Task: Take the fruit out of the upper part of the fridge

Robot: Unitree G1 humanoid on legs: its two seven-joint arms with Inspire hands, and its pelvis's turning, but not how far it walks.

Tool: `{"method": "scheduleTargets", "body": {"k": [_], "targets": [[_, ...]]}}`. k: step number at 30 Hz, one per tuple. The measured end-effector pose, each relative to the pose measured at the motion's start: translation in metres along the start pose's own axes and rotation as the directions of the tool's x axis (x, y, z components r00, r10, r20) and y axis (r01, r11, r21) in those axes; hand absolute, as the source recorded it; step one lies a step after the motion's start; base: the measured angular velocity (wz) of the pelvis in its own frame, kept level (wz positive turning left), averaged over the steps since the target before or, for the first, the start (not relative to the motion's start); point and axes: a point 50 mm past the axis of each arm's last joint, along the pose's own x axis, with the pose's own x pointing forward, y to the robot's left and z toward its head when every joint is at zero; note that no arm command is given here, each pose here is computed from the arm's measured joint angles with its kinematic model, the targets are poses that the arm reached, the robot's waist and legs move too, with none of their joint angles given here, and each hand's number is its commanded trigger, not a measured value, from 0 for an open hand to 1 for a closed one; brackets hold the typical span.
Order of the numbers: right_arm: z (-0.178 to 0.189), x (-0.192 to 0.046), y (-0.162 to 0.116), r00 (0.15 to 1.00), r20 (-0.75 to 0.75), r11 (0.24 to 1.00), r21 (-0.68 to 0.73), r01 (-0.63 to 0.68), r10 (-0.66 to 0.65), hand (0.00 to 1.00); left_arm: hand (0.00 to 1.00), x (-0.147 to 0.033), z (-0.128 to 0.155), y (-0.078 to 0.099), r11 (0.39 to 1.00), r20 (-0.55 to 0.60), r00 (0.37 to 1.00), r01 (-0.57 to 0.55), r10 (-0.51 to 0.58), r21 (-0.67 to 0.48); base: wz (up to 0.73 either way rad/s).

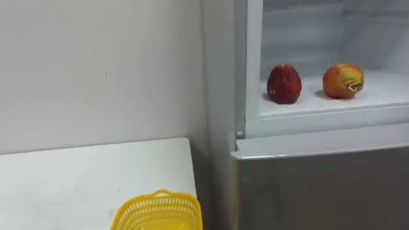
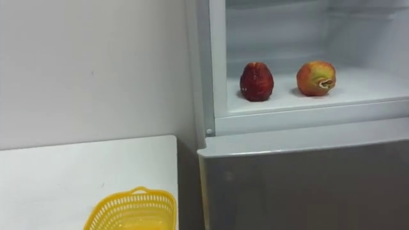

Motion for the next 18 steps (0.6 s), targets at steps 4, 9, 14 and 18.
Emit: {"method": "scheduleTargets", "body": {"k": [4, 9, 14, 18], "targets": [[0.002, 0.0, -0.001, 1.0, 0.002, 1.0, 0.008, 0.002, -0.002, 0.0, 0.0, -0.009, -0.017, 0.022, 0.99, -0.075, 0.996, -0.044, 0.054, 0.132, 0.07], [0.006, 0.0, -0.002, 1.0, 0.008, 1.0, 0.007, 0.007, -0.007, 0.0, 0.0, -0.048, -0.062, 0.066, 0.951, -0.386, 0.912, -0.017, 0.142, 0.31, 0.18], [0.017, 0.001, -0.005, 0.999, 0.029, 1.0, 0.0, 0.015, -0.015, 0.0, 0.0, -0.113, -0.102, 0.12, 0.871, -0.651, 0.665, 0.001, 0.367, 0.492, 0.04], [0.02, 0.001, -0.006, 1.0, 0.023, 1.0, -0.012, 0.014, -0.014, 0.0, 0.0, -0.189, -0.118, 0.156, 0.796, -0.779, 0.378, 0.153, 0.501, 0.586, 0.0]]}}
